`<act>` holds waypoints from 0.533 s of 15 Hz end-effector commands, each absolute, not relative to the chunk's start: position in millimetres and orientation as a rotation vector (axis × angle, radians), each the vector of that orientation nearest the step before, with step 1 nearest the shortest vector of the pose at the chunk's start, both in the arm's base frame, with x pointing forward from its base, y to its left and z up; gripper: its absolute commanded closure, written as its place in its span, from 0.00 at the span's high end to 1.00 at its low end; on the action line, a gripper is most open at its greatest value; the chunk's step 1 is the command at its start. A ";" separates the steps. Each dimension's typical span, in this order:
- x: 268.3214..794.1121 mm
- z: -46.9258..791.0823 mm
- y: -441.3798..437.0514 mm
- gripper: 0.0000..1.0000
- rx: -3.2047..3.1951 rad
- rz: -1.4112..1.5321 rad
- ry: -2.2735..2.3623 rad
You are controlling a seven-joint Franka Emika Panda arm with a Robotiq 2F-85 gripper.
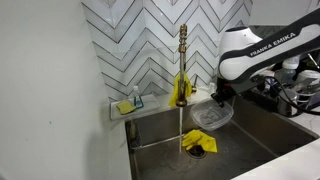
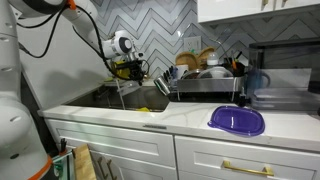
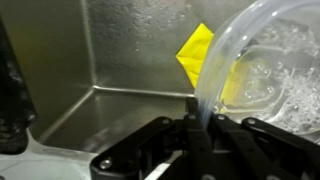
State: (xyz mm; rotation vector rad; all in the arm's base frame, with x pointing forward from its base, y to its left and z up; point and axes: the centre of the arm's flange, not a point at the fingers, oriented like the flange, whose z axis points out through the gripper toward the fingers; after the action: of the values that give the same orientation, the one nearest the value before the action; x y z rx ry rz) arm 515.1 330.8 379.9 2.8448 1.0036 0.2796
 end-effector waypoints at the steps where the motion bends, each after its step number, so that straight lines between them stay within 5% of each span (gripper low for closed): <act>1: 508.2 415.9 314.2 0.01 2.631 0.325 1.103; 8: 480.6 490.7 326.2 0.01 2.228 0.455 1.265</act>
State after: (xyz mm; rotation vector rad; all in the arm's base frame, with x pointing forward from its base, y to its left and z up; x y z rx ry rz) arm 499.3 320.4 465.5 2.3873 1.2050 0.4196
